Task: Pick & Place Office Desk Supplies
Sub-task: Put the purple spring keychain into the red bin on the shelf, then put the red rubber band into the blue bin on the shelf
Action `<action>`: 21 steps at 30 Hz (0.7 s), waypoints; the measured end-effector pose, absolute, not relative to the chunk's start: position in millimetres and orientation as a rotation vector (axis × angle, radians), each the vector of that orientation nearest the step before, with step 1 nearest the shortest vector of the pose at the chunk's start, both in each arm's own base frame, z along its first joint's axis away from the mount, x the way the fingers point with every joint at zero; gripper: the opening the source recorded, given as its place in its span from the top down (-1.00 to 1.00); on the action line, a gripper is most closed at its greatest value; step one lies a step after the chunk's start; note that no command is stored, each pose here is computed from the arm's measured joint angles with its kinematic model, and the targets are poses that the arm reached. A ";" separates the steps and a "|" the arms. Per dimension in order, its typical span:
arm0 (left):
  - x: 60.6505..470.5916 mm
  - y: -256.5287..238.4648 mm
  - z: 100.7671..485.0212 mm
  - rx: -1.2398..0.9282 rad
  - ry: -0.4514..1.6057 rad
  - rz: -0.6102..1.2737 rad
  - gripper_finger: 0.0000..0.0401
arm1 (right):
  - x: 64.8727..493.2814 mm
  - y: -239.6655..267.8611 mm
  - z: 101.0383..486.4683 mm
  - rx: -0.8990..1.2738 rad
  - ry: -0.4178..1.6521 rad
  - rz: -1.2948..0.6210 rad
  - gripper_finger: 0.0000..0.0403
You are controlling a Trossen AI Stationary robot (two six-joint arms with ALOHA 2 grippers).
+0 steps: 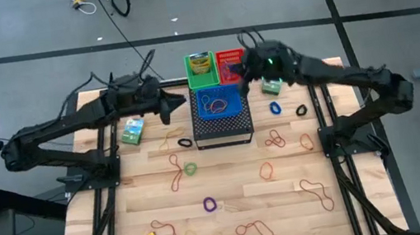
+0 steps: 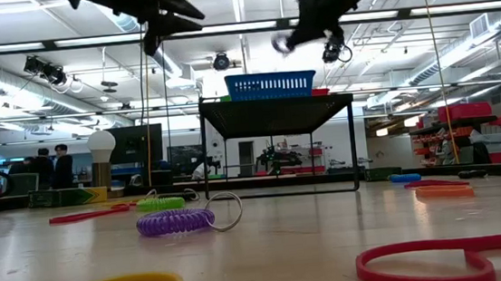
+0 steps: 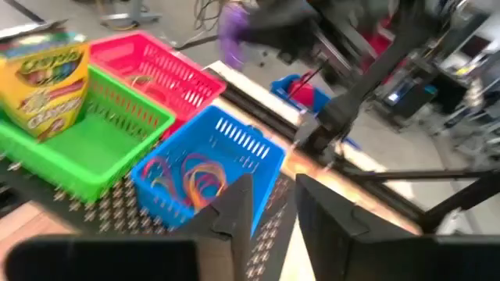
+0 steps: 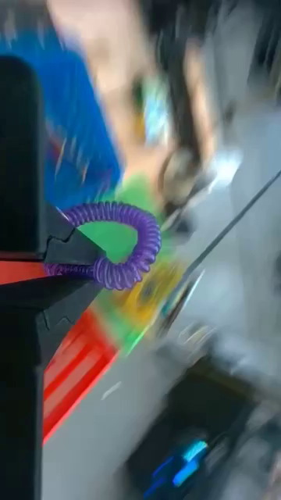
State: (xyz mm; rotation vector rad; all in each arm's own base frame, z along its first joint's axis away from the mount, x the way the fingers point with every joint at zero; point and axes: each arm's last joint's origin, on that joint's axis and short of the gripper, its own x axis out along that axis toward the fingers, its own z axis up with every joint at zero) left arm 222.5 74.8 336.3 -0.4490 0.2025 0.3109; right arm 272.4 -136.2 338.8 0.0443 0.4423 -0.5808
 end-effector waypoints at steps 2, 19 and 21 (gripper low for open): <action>222.3 71.2 326.9 -0.430 0.214 0.327 0.61 | 270.7 -158.2 335.9 0.108 0.522 -0.647 0.91; 224.7 60.7 264.8 -0.484 0.142 0.418 0.84 | 281.2 -205.8 310.5 0.289 0.741 -0.638 0.37; 224.6 60.8 264.3 -0.466 0.150 0.420 0.83 | 279.2 -204.4 313.4 0.277 0.740 -0.635 0.27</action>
